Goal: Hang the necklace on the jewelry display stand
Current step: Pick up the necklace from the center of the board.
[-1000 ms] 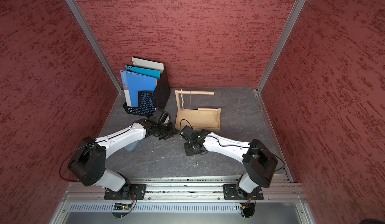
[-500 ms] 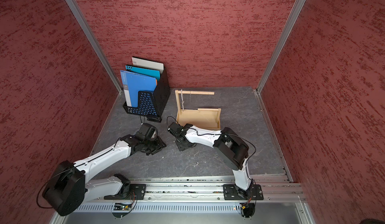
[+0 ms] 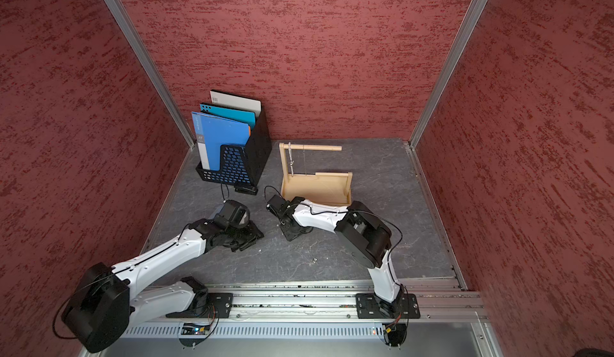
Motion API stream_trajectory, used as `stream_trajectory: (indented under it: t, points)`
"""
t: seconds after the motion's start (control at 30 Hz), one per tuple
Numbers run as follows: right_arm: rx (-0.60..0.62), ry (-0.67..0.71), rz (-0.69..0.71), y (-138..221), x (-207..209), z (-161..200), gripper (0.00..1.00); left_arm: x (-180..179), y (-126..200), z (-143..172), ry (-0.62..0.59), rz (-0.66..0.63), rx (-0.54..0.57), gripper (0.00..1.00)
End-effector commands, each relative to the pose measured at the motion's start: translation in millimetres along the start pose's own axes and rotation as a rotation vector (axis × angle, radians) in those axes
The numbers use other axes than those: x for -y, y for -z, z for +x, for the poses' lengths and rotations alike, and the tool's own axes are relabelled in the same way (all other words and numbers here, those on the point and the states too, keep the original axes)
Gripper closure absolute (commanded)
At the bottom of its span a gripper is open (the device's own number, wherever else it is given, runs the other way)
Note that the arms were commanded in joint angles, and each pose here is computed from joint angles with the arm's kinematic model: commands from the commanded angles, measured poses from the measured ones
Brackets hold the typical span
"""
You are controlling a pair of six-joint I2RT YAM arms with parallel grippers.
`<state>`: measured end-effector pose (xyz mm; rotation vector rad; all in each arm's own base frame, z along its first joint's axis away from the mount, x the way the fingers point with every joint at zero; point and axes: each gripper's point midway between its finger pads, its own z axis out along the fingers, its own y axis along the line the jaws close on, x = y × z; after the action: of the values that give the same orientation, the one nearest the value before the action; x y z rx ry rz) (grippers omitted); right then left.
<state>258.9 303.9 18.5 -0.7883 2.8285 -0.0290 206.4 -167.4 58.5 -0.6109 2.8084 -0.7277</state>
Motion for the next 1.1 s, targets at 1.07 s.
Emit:
stream_trajectory:
  t: [1.07]
  points:
    - [0.284, -0.206, 0.021, 111, 72, 9, 1.0, 132, -86, 31, -0.427, 0.192, -0.06, 0.56]
